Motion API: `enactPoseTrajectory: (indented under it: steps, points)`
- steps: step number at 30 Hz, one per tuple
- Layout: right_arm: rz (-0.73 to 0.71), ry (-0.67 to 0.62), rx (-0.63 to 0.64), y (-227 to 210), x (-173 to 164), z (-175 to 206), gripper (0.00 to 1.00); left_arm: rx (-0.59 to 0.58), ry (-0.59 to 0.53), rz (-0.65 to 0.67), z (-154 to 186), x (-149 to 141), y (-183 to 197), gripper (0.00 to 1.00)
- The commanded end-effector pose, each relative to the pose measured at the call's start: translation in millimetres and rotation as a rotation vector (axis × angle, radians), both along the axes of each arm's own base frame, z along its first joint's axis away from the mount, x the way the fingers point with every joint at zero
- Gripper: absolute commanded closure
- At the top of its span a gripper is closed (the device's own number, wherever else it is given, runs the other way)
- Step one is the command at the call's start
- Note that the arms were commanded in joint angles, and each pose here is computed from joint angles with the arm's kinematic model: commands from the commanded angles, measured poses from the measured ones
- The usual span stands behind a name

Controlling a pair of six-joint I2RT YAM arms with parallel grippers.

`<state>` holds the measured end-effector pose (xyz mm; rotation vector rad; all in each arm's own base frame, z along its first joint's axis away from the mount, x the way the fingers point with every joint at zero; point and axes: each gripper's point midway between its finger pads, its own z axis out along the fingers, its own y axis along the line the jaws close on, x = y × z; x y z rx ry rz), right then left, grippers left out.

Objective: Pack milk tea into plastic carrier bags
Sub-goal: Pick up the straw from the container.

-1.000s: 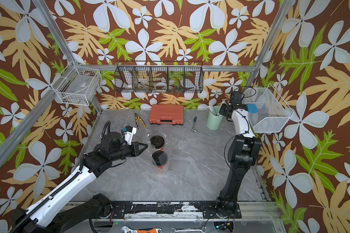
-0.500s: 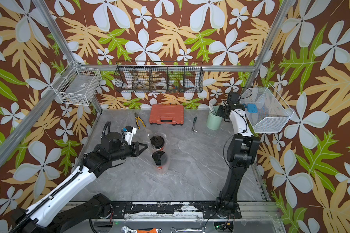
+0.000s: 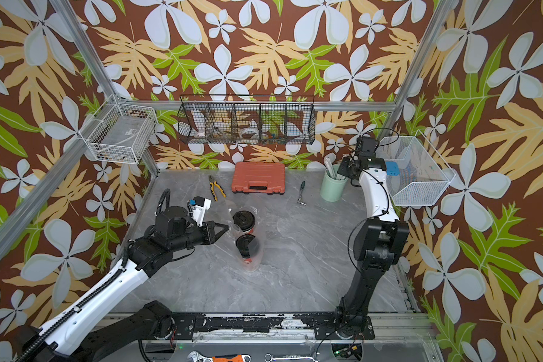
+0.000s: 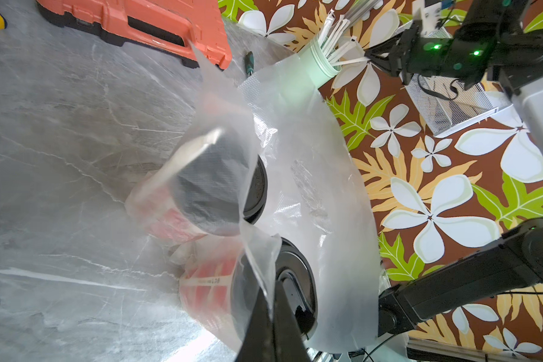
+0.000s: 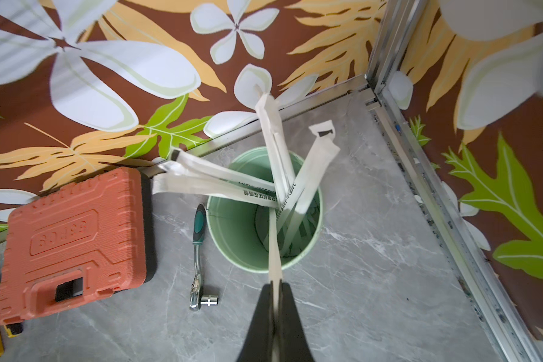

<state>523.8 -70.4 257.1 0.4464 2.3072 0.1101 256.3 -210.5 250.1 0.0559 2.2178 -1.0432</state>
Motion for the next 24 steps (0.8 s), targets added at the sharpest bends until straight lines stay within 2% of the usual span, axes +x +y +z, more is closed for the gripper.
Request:
enactPoseTrajectory:
  steps: [1,13,19,24]
  points:
    - [-0.006,0.006,-0.025,0.0,-18.7,15.0,0.99,0.01,-0.03,0.016,1.4,3.6,2.9,1.0]
    - [0.038,-0.163,-0.036,18.7,-93.0,112.1,1.0,0.052,-0.062,0.038,-1.7,8.8,8.4,1.0]
    - [0.183,-0.282,0.08,59.8,-133.6,159.6,1.0,0.061,-0.079,0.042,0.5,11.6,8.8,1.0]
    - [0.379,-0.343,0.169,114.8,-168.9,189.8,1.0,0.083,-0.075,0.064,0.3,13.1,13.4,1.0]
